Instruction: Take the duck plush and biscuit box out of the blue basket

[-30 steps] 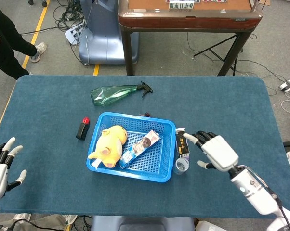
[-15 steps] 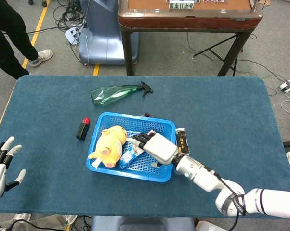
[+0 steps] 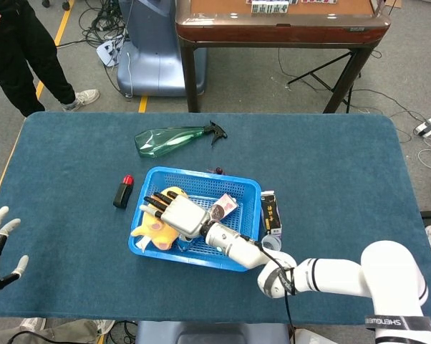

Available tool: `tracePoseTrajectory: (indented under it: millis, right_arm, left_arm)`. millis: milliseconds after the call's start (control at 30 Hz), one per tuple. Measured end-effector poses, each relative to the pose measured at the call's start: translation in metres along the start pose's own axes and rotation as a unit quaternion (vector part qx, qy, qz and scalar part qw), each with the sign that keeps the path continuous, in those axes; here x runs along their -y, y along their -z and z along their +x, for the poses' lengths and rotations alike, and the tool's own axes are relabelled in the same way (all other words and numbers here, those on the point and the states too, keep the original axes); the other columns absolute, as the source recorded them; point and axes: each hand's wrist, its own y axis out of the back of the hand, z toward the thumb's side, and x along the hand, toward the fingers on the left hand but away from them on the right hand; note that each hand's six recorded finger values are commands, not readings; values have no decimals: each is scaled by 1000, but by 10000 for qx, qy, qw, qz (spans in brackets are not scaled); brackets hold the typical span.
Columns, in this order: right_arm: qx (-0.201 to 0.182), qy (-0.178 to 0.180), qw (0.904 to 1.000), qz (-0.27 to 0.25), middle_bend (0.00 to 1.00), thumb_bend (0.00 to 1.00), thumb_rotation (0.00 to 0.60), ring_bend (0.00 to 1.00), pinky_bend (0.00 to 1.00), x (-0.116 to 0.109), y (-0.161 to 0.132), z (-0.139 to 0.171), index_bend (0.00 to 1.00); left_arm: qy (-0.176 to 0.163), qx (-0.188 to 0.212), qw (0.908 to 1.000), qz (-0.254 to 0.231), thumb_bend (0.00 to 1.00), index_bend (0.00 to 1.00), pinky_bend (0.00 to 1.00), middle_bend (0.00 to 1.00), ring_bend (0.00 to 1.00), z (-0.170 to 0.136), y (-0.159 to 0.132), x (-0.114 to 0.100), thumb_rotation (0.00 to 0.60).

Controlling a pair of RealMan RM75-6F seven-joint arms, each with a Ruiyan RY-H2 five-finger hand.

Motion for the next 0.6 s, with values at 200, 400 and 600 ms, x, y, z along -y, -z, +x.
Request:
tracePoseTrajectory:
  millis: [200, 400, 600]
  right_arm:
    - [-71, -94, 9999, -9, 79, 44, 600, 28, 173, 4, -8, -16, 16]
    - [159, 192, 9994, 258, 402, 240, 600, 338, 487, 7, -4, -22, 450]
    - [430, 614, 9967, 308, 510, 359, 600, 497, 716, 3, 9, -23, 592]
  left_arm:
    - [-28, -12, 10000, 9, 327, 223, 80, 49, 51, -1, 1, -3, 600]
    - [-12, -62, 10000, 19, 327, 235, 80, 49, 51, -2, 4, -2, 600]
    - [-35, -40, 10000, 15, 327, 234, 80, 49, 51, -2, 3, -2, 600]
